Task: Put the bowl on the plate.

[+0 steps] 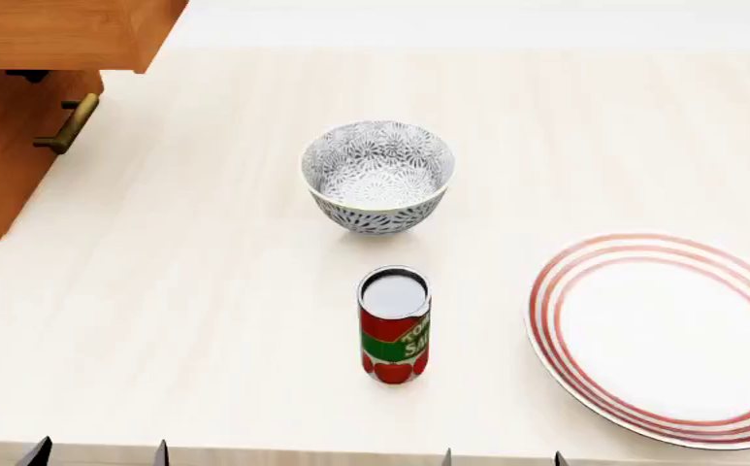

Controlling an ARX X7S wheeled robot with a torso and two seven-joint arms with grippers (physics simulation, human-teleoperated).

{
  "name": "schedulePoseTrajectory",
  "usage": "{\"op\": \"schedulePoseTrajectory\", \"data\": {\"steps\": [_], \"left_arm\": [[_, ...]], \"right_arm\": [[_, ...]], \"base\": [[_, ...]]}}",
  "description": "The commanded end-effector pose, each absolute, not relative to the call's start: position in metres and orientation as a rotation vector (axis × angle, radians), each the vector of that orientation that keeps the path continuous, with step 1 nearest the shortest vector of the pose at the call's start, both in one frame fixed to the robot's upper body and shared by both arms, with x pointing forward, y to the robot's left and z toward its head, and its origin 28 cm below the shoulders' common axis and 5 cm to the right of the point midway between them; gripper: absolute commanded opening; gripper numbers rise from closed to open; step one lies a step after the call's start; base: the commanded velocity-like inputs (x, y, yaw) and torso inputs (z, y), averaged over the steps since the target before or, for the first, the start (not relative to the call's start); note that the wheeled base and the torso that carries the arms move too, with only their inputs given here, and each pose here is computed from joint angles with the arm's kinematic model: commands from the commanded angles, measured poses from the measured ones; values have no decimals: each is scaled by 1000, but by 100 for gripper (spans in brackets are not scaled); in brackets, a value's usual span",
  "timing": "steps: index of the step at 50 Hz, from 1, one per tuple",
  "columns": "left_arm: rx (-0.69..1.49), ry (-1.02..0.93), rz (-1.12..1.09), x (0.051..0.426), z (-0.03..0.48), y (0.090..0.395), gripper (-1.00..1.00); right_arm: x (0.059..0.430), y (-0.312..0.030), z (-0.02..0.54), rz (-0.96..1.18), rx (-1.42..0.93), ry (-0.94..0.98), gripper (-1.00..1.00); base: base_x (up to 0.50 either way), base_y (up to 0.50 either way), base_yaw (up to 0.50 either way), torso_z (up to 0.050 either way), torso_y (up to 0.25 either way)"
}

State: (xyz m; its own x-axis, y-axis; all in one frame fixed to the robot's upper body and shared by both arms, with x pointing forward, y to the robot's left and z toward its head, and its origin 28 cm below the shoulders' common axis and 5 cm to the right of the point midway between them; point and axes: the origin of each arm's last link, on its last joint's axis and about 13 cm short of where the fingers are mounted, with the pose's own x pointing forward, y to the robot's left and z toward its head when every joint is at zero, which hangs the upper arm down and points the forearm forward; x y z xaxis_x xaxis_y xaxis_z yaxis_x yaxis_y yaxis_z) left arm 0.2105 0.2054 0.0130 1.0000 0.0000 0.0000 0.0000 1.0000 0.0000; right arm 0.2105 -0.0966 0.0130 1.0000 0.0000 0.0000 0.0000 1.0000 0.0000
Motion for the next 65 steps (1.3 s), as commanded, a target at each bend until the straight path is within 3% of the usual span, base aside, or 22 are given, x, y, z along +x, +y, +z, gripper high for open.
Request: {"op": "schedulePoseTrajectory", "data": {"steps": [1,37,39,41,65], "left_arm": [[-8,11,1,212,13,206,100],[-1,-42,-36,223,35,206,100],[0,-40,-35,223,34,206,100],[0,-40,-34,223,34,206,100],[0,-75,-9,227,42,209,100]], "right_arm": [[210,-97,13,-3,6,-2,100],[202,-95,27,-29,-67,-45,100],[225,-106,101,-44,-41,-187,100],[225,-110,94,-32,-84,-31,100],[230,-123,108,-26,-56,-79,100]], "base": [[0,0,0,0,0],[0,0,0,0,0],[0,0,0,0,0],[0,0,0,0,0],[0,0,0,0,0]]}}
